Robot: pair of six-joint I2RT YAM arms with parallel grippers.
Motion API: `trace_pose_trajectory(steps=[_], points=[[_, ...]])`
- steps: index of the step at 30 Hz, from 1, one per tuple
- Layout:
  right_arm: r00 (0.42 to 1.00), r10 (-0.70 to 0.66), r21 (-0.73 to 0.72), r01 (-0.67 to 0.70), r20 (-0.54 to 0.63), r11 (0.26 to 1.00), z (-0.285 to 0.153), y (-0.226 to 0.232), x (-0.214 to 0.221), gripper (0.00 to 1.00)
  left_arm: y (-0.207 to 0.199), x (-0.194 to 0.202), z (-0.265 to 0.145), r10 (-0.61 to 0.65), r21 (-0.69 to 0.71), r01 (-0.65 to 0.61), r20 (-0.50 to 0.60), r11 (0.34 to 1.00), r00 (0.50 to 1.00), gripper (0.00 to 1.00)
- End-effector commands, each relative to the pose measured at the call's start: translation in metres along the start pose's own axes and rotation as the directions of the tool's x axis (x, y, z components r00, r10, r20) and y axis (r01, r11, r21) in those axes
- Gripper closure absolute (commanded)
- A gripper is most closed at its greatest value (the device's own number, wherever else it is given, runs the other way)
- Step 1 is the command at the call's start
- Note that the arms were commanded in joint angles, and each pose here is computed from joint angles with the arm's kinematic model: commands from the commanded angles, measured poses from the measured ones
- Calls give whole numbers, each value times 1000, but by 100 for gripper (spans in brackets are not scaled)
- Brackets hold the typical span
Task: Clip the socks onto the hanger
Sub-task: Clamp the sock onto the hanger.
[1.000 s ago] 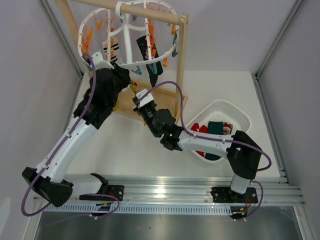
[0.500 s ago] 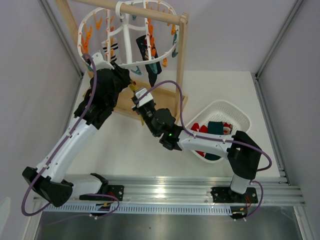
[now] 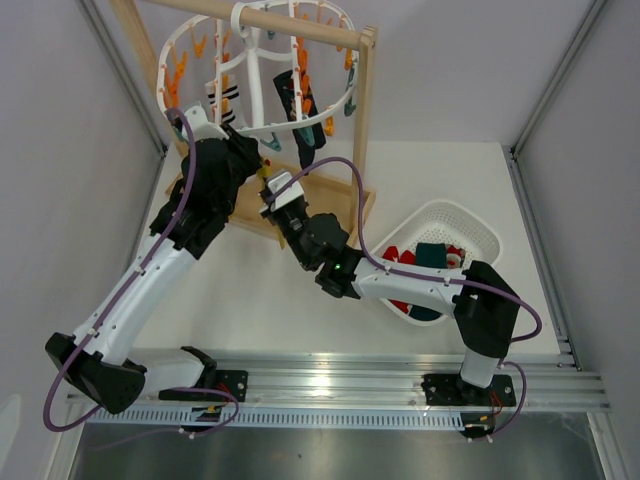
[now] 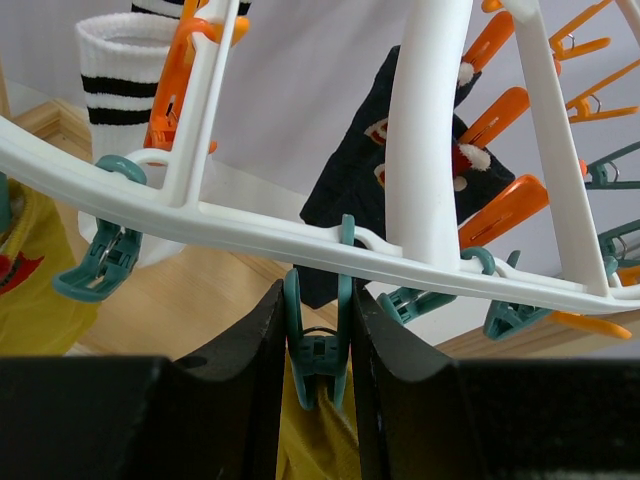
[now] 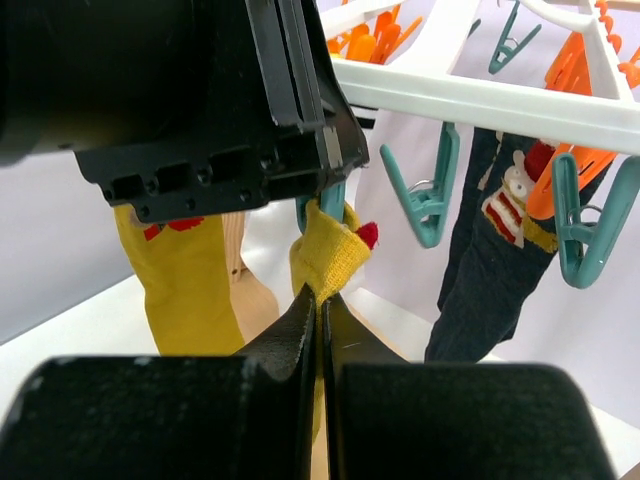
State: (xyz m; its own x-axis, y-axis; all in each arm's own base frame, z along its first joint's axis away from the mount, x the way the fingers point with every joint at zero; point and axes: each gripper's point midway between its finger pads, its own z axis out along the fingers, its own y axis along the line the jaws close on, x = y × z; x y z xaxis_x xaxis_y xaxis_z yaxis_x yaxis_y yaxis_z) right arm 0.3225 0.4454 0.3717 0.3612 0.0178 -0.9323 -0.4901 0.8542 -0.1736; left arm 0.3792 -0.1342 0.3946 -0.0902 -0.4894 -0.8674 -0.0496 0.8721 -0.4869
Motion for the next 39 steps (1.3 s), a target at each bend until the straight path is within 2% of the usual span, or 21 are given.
trace_pose_trajectory(steps=[1, 4, 7, 8, 9, 11, 13, 15, 17, 23, 24, 28, 30, 32, 33, 35, 37, 38, 39], points=[[997, 45, 19, -47, 63, 999, 6, -1, -26, 100, 13, 18, -5, 58, -34, -60, -53, 998, 997, 99], [997, 57, 13, -58, 59, 998, 6, 1, -28, 100, 14, 17, -7, 59, -28, -60, -47, 998, 997, 91], [997, 63, -8, -63, 51, 998, 6, 5, -28, 100, 16, 15, -12, 57, -24, -58, -36, 998, 998, 74], [997, 61, -18, -60, 42, 998, 6, 7, -27, 99, 17, 14, -13, 57, -27, -58, -33, 998, 998, 64], [997, 63, -25, -62, 41, 998, 6, 8, -27, 94, 18, 10, -16, 53, -25, -53, -23, 998, 998, 60], [998, 64, -37, -63, 29, 997, 5, 12, -24, 91, 20, 9, -19, 55, -24, -55, -19, 998, 998, 53], [997, 78, -49, -77, 22, 996, 4, 15, -24, 86, 22, 5, -25, 55, -22, -56, -16, 998, 998, 53], [996, 90, -59, -89, 19, 994, 3, 17, -24, 81, 23, 1, -31, 52, -17, -52, -13, 998, 999, 48], [995, 95, -70, -95, 6, 993, 3, 20, -21, 77, 28, -7, -40, 45, -15, -45, 3, 999, 999, 40], [993, 113, -110, -114, -19, 987, -3, 25, -27, 53, 36, -32, -69, 43, 9, -44, 56, 999, 997, 20], [992, 124, -117, -126, -25, 985, -4, 26, -28, 46, 36, -34, -72, 46, 18, -47, 56, 999, 997, 19], [986, 133, -137, -146, -99, 980, -17, 22, -28, 30, 25, -42, -91, 42, 98, -46, 40, 994, 998, 10], [982, 155, -128, -168, -109, 977, -26, 11, -41, 19, 24, -40, -98, 41, 118, -42, 15, 992, 999, 7], [974, 161, -107, -179, -158, 978, -36, 1, -37, 12, 13, -40, -105, 21, 172, -19, -8, 985, 1000, 4], [972, 180, -96, -195, -149, 976, -42, -10, -50, 5, 8, -41, -108, 14, 194, -10, -18, 981, 1000, 4], [958, 193, -61, -210, -211, 976, -51, -27, -42, 1, -5, -41, -114, 5, 252, 8, -51, 968, 999, 1], [943, 224, -18, -235, -246, 972, -63, -49, -45, 1, -16, -27, -112, 33, 274, -3, -106, 962, 994, 1], [937, 226, 13, -231, -266, 973, -67, -62, -38, 0, -23, -39, -115, 26, 279, -1, -86, 960, 996, 1], [933, 236, 47, -232, -272, 971, -78, -78, -43, 0, -27, -30, -109, 52, 268, -21, -108, 963, 993, 1]])
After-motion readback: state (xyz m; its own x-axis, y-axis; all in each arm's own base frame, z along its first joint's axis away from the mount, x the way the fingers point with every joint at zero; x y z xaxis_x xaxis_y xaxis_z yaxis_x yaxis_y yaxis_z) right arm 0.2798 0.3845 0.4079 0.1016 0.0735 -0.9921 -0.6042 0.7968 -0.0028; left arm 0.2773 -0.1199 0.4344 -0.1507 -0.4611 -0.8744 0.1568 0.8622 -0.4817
